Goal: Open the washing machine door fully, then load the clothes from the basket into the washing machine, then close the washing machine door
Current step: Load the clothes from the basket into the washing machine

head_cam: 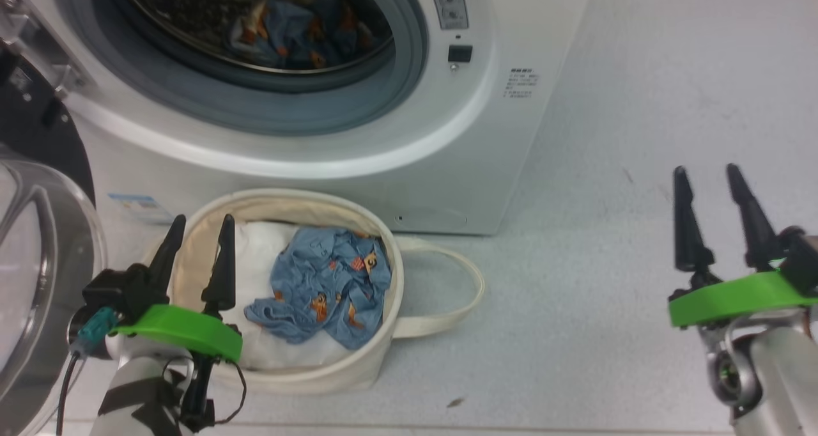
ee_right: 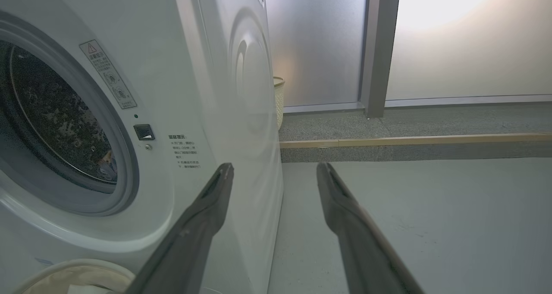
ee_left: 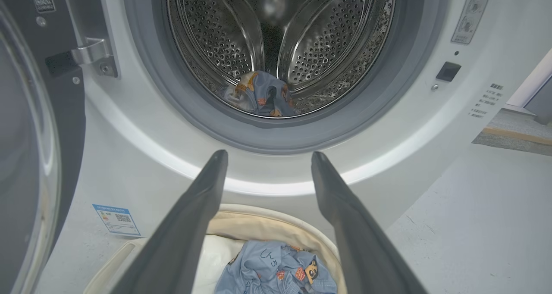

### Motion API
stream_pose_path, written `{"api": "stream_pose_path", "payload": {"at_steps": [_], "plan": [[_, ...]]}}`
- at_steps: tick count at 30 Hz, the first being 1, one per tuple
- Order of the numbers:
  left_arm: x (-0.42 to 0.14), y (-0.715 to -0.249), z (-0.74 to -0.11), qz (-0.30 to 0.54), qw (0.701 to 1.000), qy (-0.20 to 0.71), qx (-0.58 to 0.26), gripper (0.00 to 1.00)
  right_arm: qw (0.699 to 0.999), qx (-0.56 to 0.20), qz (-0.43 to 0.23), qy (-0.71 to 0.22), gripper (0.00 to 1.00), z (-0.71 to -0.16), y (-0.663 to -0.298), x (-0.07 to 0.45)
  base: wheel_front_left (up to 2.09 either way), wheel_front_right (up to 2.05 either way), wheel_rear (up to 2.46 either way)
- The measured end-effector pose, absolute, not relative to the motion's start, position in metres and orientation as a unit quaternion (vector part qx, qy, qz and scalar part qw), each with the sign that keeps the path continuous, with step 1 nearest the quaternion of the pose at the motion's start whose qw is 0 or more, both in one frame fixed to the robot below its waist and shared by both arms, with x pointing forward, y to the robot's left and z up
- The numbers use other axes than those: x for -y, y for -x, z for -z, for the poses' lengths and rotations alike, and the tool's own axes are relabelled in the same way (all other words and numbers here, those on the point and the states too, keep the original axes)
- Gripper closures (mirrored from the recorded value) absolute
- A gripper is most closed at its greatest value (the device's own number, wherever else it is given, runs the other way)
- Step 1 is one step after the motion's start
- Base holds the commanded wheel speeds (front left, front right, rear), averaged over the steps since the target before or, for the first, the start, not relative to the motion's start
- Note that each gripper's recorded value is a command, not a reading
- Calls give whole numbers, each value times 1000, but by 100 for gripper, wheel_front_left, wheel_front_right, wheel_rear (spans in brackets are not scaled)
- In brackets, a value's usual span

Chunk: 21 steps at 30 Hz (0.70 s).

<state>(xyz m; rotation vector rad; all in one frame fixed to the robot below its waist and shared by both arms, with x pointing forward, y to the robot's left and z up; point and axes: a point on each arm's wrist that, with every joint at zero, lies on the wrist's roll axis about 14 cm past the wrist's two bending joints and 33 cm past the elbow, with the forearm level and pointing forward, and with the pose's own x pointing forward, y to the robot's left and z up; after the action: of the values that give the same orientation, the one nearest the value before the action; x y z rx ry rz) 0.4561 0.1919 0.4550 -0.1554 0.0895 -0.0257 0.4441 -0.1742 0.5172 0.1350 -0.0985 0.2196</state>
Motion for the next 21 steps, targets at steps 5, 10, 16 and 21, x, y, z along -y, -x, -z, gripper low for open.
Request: {"api": "stream_pose_path", "payload": {"at_steps": [5, 10, 16, 21], "plan": [[-182, -465, -422, 22, 992, 82, -94, 0, 993, 40, -90, -68, 0, -505, -459, 186, 0, 0, 0], [-150, -478, -374, 59, 979, 94, -171, 0, 992, 40, -104, -55, 0, -498, -489, 180, 0, 0, 0], [-123, -480, -309, 94, 953, 97, -273, 0, 992, 28, -114, -39, 0, -477, -524, 181, 0, 0, 0], [-114, -488, -274, 102, 937, 100, -318, 0, 993, 3, -114, -22, 0, -447, -543, 190, 0, 0, 0]]}}
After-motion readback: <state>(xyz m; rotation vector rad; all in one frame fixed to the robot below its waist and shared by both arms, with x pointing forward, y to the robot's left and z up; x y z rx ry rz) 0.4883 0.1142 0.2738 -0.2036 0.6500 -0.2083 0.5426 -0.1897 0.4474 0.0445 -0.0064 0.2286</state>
